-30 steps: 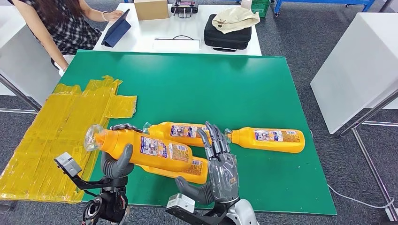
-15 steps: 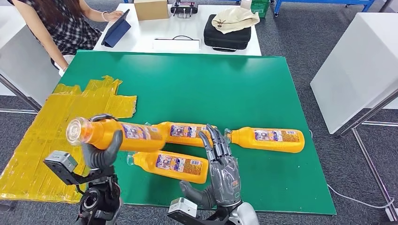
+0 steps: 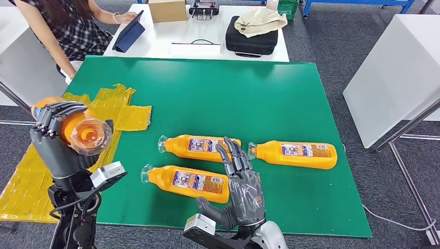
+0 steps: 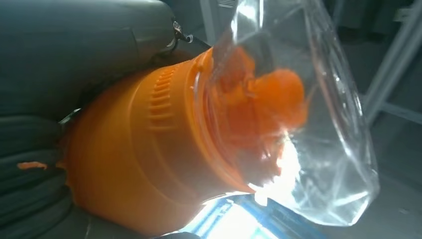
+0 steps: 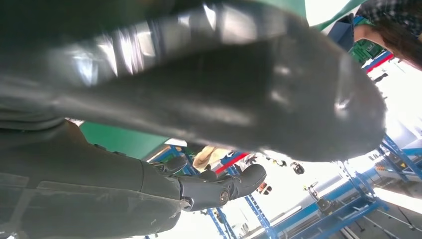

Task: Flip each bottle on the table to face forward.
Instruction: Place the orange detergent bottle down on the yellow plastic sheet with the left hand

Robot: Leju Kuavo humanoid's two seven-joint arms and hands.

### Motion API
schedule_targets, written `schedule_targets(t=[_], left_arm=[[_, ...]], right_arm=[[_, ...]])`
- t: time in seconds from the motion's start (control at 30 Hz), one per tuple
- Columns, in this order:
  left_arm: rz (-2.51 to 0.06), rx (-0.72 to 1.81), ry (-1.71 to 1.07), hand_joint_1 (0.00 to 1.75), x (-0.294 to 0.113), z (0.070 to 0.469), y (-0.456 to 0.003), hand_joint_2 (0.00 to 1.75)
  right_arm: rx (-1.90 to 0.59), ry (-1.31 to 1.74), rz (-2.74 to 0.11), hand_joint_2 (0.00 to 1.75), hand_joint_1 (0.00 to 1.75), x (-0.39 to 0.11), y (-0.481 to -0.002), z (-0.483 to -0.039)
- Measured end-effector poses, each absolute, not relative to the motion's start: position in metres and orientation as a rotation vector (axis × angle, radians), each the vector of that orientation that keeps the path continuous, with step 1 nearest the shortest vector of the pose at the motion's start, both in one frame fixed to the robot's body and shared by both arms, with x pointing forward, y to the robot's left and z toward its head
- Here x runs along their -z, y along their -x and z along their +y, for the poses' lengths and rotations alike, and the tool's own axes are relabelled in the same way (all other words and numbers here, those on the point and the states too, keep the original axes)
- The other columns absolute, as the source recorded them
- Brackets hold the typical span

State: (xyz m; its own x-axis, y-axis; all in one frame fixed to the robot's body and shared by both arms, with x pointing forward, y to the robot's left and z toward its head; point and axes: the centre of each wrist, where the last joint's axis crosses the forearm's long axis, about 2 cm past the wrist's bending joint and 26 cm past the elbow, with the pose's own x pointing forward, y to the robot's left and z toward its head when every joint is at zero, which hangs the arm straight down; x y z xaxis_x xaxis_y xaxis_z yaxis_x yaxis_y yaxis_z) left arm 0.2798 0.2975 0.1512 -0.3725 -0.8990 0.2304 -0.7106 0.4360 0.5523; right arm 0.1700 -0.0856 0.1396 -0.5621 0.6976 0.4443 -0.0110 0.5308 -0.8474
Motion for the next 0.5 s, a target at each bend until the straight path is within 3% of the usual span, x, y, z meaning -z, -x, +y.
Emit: schedule_targets(t=[0.17, 0.3, 0.5], left_arm=[[-2.114, 0.696, -1.470, 1.75, -0.152, 0.304, -0.280, 1.75], [-1.903, 0.918, -1.566, 1.75, -0.144, 0.299, -0.292, 1.75], [-1.582, 1.177, -1.426, 1.75, -0.084, 0.274, -0.324, 1.75]], right_arm=[[-1.080, 0.557, -1.932, 0.00, 0.00, -0.144, -0.173, -0.087], [-1.072, 0.560, -1.927, 0.00, 0.00, -0.149, -0.176, -0.091], [-1.071, 0.554, -1.935, 0.00, 0.00, -0.149, -0.179, -0.094]])
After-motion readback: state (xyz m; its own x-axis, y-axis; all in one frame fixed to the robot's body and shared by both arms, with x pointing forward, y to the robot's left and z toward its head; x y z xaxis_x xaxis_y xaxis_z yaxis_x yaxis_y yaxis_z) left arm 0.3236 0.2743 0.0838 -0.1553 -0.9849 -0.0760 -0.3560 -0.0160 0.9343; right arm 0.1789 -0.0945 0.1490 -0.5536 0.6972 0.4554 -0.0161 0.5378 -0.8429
